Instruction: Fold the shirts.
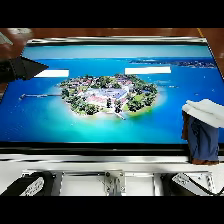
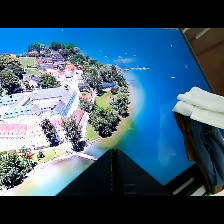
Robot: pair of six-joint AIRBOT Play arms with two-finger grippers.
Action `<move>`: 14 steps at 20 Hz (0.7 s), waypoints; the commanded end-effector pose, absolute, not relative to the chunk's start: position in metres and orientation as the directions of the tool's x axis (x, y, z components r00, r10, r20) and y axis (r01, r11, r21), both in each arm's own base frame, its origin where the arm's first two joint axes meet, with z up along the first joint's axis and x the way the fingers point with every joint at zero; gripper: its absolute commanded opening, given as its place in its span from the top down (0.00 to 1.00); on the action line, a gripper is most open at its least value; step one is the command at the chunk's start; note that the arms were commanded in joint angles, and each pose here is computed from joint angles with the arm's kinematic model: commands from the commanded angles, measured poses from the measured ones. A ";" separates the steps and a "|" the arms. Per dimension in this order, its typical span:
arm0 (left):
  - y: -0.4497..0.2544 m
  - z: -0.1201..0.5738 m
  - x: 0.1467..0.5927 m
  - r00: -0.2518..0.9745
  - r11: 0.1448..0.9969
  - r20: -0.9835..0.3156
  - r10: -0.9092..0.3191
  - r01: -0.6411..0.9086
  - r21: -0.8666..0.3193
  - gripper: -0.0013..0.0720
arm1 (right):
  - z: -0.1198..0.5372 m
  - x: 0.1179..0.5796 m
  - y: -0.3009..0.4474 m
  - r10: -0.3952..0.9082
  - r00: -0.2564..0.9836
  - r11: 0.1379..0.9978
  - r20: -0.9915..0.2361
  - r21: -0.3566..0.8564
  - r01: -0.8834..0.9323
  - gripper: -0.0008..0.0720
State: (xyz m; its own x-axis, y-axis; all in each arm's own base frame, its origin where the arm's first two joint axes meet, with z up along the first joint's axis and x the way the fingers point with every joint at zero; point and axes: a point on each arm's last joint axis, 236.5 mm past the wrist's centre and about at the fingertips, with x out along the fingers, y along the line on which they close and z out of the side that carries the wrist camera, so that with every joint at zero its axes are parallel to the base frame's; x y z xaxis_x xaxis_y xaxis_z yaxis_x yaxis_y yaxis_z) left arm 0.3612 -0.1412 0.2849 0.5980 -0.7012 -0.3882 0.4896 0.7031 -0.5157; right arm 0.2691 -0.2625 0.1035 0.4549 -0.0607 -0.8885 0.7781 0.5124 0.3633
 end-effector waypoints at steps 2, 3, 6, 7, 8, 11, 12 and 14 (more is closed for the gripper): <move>-0.144 0.285 0.360 0.593 0.700 -0.388 -0.705 0.496 -0.514 0.93 | 0.055 0.195 -0.235 0.020 0.173 0.468 -0.985 0.162 0.869 0.89; -0.144 0.285 0.361 0.595 0.700 -0.386 -0.705 0.495 -0.514 0.93 | 0.050 0.182 -0.229 0.019 0.132 0.457 -0.991 0.126 0.880 0.89; -0.143 0.286 0.361 0.598 0.701 -0.384 -0.704 0.495 -0.514 0.93 | 0.031 0.147 -0.222 -0.009 0.020 0.428 -1.000 0.014 0.904 0.89; -0.144 0.286 0.361 0.598 0.700 -0.384 -0.704 0.492 -0.517 0.93 | 0.022 0.141 -0.219 -0.006 0.004 0.420 -1.000 0.001 0.907 0.89; -0.144 0.286 0.361 0.598 0.700 -0.384 -0.704 0.492 -0.517 0.93 | 0.011 0.138 -0.213 0.005 0.000 0.412 -1.000 0.002 0.911 0.89; -0.143 0.286 0.361 0.598 0.700 -0.384 -0.704 0.489 -0.520 0.93 | -0.021 0.135 -0.201 0.041 -0.002 0.357 -0.999 0.013 0.934 0.86; -0.143 0.286 0.362 0.598 0.700 -0.384 -0.704 0.490 -0.520 0.93 | -0.027 0.134 -0.199 0.045 -0.006 0.347 -0.999 0.010 0.938 0.72; -0.143 0.286 0.363 0.603 0.702 -0.382 -0.700 0.488 -0.518 0.93 | -0.028 0.125 -0.204 0.022 -0.041 0.381 -0.999 -0.029 0.924 0.19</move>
State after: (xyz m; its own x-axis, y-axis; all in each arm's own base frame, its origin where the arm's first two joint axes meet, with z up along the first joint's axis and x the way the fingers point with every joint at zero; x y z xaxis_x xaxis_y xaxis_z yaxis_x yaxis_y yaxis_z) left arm 0.3616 -0.1433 0.2858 0.5987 -0.7029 -0.3840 0.4921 0.7011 -0.5161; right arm 0.1347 -0.2010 -0.0152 -0.0098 0.0489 -0.9988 0.9252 0.3794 0.0095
